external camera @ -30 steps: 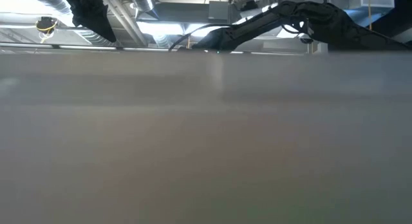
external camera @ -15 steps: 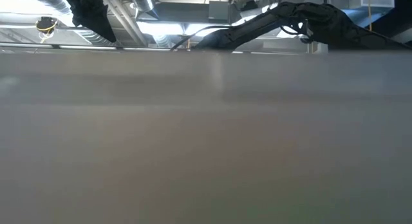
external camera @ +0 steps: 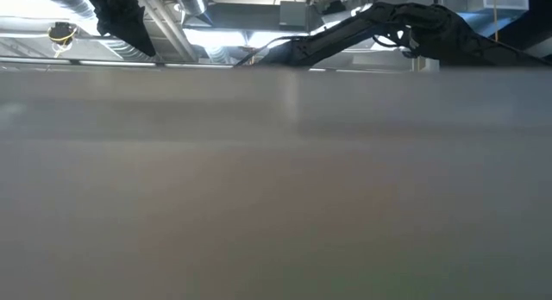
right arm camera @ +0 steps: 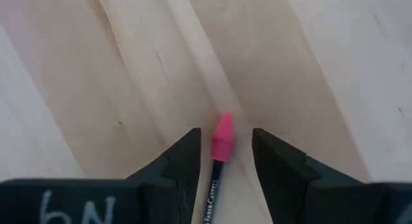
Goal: Pack school essentials
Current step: Put the dark blue pencil into the orange supply box
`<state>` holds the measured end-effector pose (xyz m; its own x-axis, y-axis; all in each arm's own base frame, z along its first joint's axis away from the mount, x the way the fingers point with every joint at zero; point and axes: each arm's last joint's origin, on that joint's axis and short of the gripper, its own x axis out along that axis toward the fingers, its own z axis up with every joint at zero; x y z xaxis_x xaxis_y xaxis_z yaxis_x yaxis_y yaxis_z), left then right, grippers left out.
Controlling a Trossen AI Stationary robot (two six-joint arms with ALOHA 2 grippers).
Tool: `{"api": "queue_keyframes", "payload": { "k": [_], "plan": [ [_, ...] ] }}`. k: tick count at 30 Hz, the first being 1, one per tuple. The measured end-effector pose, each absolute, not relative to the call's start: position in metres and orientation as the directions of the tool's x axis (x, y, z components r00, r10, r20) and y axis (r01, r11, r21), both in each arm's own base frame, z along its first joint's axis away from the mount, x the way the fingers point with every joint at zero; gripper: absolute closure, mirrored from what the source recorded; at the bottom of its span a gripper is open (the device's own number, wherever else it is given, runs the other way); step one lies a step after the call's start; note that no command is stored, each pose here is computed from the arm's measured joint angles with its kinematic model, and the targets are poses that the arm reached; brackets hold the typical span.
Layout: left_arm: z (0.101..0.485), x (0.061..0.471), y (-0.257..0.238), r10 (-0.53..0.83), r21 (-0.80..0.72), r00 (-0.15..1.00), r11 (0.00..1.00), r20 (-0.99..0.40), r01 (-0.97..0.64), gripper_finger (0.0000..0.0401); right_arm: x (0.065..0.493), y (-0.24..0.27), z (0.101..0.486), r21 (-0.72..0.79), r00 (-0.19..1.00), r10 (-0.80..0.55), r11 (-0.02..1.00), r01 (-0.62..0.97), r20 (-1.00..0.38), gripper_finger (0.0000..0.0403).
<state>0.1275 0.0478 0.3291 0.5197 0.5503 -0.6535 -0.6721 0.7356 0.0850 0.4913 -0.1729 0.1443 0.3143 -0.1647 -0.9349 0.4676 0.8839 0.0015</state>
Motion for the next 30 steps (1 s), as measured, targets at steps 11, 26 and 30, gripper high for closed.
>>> {"api": "queue_keyframes", "payload": {
  "k": [11,26,30],
  "plan": [
    [0.329,0.1276,0.0478,0.55,0.085,0.519,0.736,-0.654,-0.672,0.0401,0.4905,-0.1729,0.1409,-0.034,0.298,-0.162,0.919,0.394,-0.941,0.0261],
    [0.329,0.1276,0.0478,0.55,0.085,0.519,0.736,-0.654,-0.672,0.0401,0.4899,-0.1721,0.1406,-0.031,0.296,-0.144,0.934,0.357,-0.944,0.0333],
    [0.329,0.1276,0.0478,0.55,0.085,0.519,0.736,-0.654,-0.672,0.0401,0.4899,-0.172,0.1406,-0.025,0.297,-0.138,0.935,0.354,-0.945,0.0357]
  ]
}}
